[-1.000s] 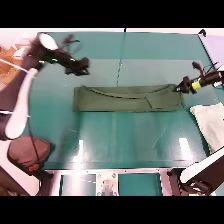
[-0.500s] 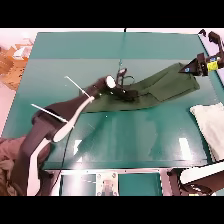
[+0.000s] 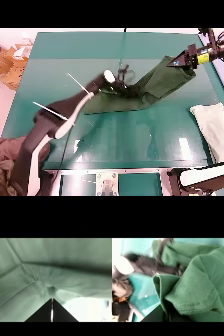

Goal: Fold the shirts.

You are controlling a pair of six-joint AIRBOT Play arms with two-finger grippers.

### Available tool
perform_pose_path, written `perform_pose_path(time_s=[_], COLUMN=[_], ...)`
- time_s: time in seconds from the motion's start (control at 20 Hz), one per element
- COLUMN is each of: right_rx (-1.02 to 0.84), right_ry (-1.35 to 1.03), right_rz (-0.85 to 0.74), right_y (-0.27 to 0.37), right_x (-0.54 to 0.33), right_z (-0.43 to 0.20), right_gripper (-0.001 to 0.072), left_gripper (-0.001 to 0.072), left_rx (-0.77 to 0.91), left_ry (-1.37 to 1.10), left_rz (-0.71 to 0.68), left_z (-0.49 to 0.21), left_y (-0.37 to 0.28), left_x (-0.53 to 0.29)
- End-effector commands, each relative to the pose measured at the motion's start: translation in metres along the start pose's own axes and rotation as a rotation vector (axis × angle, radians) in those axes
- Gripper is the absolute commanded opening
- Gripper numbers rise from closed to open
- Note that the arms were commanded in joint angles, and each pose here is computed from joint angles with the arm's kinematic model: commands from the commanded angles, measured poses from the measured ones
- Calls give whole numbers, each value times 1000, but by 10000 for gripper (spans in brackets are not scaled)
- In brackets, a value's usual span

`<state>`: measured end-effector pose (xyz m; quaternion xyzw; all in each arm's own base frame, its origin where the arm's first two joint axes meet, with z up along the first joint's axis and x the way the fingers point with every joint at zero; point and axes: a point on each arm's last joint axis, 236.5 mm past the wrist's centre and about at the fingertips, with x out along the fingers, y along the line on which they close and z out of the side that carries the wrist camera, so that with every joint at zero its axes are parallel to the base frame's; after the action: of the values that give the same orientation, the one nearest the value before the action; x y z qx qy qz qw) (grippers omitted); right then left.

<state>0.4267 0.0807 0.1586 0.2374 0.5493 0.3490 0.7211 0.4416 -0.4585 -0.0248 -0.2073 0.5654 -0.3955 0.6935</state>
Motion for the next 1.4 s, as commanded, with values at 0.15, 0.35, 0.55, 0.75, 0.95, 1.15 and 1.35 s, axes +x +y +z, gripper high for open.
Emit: perform_pose_path(time_s=[0.15,0.35,0.55,0.75,0.95,1.15,1.35], right_rx=[-48,-67,-38,-85,-75,76,327], right_ry=[44,22,-120,-126,-125,-64,-11], right_rz=[45,10,34,11,-97,-294,-269], right_y=[77,124,150,151,94,-32,-115], right_x=[83,200,369,427,324,204,171], right_z=[6,3,-16,-46,12,32,-2], right_gripper=[18,18,29,583,583,583,583], left_gripper=[25,26,26,26,26,26,26], left_rx=[45,-59,-117,-106,-102,-100,-100], left_ry=[101,158,131,182,170,164,163], left_rz=[540,683,695,687,694,695,696], left_z=[6,-21,-23,-34,-31,-29,-29], left_y=[109,151,178,185,186,187,187], left_x=[-237,-335,-356,-352,-352,-352,-352])
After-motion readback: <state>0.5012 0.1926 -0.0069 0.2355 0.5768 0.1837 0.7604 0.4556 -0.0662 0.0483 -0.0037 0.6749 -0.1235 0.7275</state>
